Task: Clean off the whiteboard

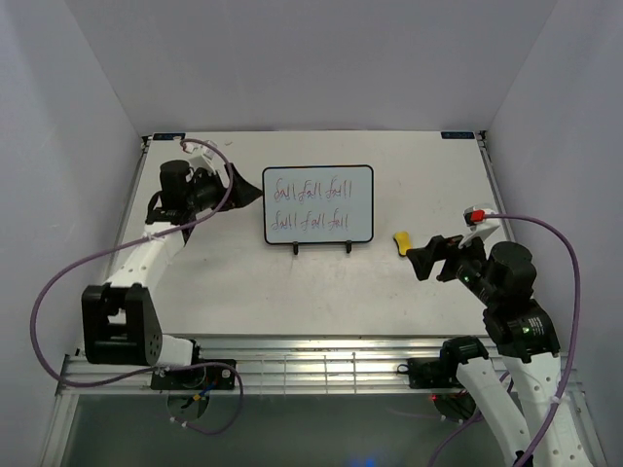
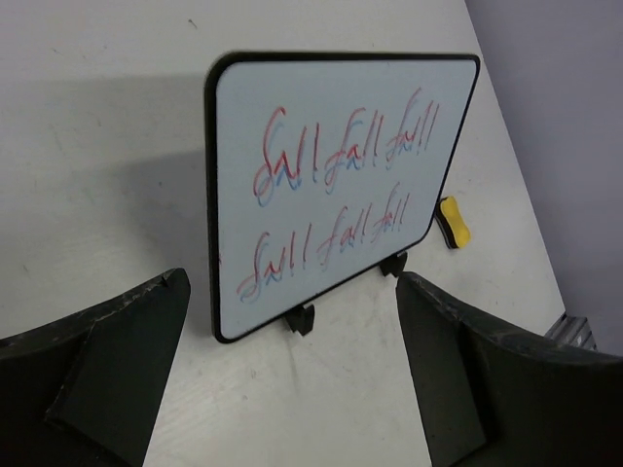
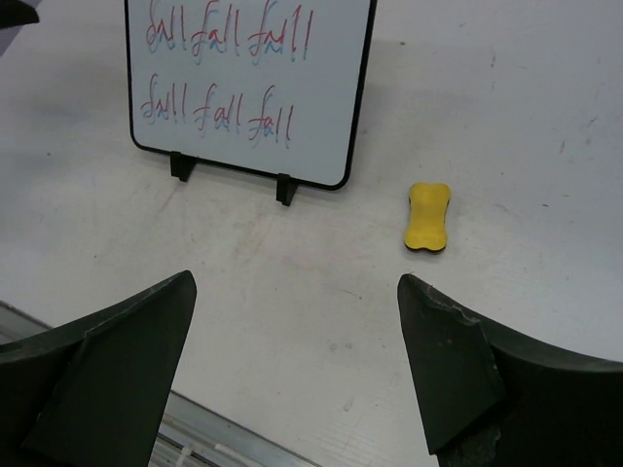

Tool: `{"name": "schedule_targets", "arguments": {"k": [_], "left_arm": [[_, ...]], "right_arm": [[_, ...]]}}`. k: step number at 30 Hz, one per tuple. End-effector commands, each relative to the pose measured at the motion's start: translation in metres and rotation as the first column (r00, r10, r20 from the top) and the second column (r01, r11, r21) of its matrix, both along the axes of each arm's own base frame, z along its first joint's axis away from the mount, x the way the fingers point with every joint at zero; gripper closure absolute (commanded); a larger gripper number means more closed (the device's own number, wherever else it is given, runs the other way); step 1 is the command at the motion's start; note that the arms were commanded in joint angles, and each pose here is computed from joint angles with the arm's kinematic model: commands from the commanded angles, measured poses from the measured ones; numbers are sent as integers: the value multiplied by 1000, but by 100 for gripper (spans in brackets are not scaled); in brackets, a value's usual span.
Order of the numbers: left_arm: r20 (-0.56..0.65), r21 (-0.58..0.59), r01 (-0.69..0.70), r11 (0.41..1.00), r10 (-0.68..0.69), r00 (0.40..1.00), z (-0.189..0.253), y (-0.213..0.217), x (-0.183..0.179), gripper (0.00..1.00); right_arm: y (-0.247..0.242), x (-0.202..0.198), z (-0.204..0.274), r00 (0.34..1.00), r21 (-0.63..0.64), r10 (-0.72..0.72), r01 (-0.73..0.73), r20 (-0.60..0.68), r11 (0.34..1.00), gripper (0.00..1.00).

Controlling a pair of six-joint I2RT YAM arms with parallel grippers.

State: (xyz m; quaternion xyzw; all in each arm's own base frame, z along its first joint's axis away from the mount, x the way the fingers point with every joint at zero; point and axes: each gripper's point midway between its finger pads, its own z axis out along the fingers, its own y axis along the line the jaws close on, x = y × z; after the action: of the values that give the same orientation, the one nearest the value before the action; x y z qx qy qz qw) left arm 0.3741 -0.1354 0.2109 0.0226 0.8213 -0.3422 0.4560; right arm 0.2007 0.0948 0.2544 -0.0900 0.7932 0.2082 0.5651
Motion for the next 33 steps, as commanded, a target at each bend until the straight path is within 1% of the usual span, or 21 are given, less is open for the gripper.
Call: {"name": "schedule_targets", "arguments": {"k": [1, 2, 3, 4, 5, 6, 7, 8, 13, 14, 15, 17, 18, 19, 20, 22, 24, 26, 28, 31, 33], "left_arm": [[183, -92, 135, 987, -117, 976, 45, -6, 39, 2], [162, -73, 98, 992, -85, 983, 35, 0, 54, 2], [158, -72, 101, 992, -88, 983, 31, 2, 64, 2], [130, -91, 130, 987, -118, 985, 14, -2, 79, 2], [153, -122, 210, 970, -190, 970, 15, -12, 82, 2], [142, -146, 240, 960, -219, 965, 9, -15, 87, 2], [154, -164, 272, 948, -248, 957, 14, -19, 96, 2], [150, -193, 339, 921, -314, 938, -1, -26, 99, 2], [175, -274, 427, 862, -392, 903, -11, -39, 109, 2], [170, -298, 440, 847, -407, 898, -14, -42, 114, 4], [172, -308, 473, 825, -441, 881, -14, -48, 110, 6], [200, -317, 504, 803, -463, 863, -11, -54, 108, 12], [198, -326, 520, 790, -480, 854, -14, -55, 105, 17], [230, -315, 537, 783, -486, 843, -11, -55, 105, 21], [219, -338, 537, 773, -490, 844, -11, -56, 104, 28], [222, -344, 548, 763, -501, 837, -15, -57, 104, 35], [217, -354, 538, 765, -493, 843, -16, -56, 107, 39], [211, -361, 533, 765, -490, 846, -21, -56, 110, 45], [209, -366, 532, 764, -489, 847, -22, -57, 111, 45], [214, -366, 533, 762, -489, 846, -21, -58, 115, 49], [212, -369, 539, 757, -496, 842, -22, -58, 117, 56]], "right_arm": [[13, -4, 6, 995, -6, 98, -98, 34, 995, 10], [13, -5, 7, 994, -10, 100, -99, 41, 995, 10], [12, -7, 6, 994, -22, 103, -102, 45, 994, 10], [12, -7, 6, 993, -26, 105, -104, 49, 994, 10], [11, -8, 8, 992, -29, 106, -104, 61, 994, 10], [12, -8, 9, 992, -29, 111, -109, 66, 994, 10], [12, -9, 11, 991, -29, 114, -112, 70, 993, 10], [14, -9, 13, 989, -27, 126, -124, 72, 992, 10], [17, -13, 18, 987, -30, 149, -147, 65, 989, 10], [16, -14, 19, 986, -31, 149, -147, 71, 989, 10], [17, -14, 19, 986, -30, 150, -148, 71, 988, 10], [18, -14, 18, 985, -29, 158, -156, 70, 987, 10], [18, -14, 18, 985, -29, 159, -157, 67, 987, 10], [18, -15, 17, 985, -30, 161, -159, 63, 987, 10], [18, -14, 16, 985, -33, 161, -159, 60, 987, 10], [17, -14, 14, 986, -39, 158, -156, 56, 987, 10], [17, -13, 11, 986, -40, 158, -156, 50, 987, 10], [18, -13, 11, 986, -40, 161, -159, 49, 986, 10], [18, -13, 8, 986, -41, 160, -158, 44, 987, 10], [18, -12, 7, 986, -39, 161, -159, 41, 986, 10], [18, -11, 7, 986, -40, 161, -159, 39, 986, 10]]}}
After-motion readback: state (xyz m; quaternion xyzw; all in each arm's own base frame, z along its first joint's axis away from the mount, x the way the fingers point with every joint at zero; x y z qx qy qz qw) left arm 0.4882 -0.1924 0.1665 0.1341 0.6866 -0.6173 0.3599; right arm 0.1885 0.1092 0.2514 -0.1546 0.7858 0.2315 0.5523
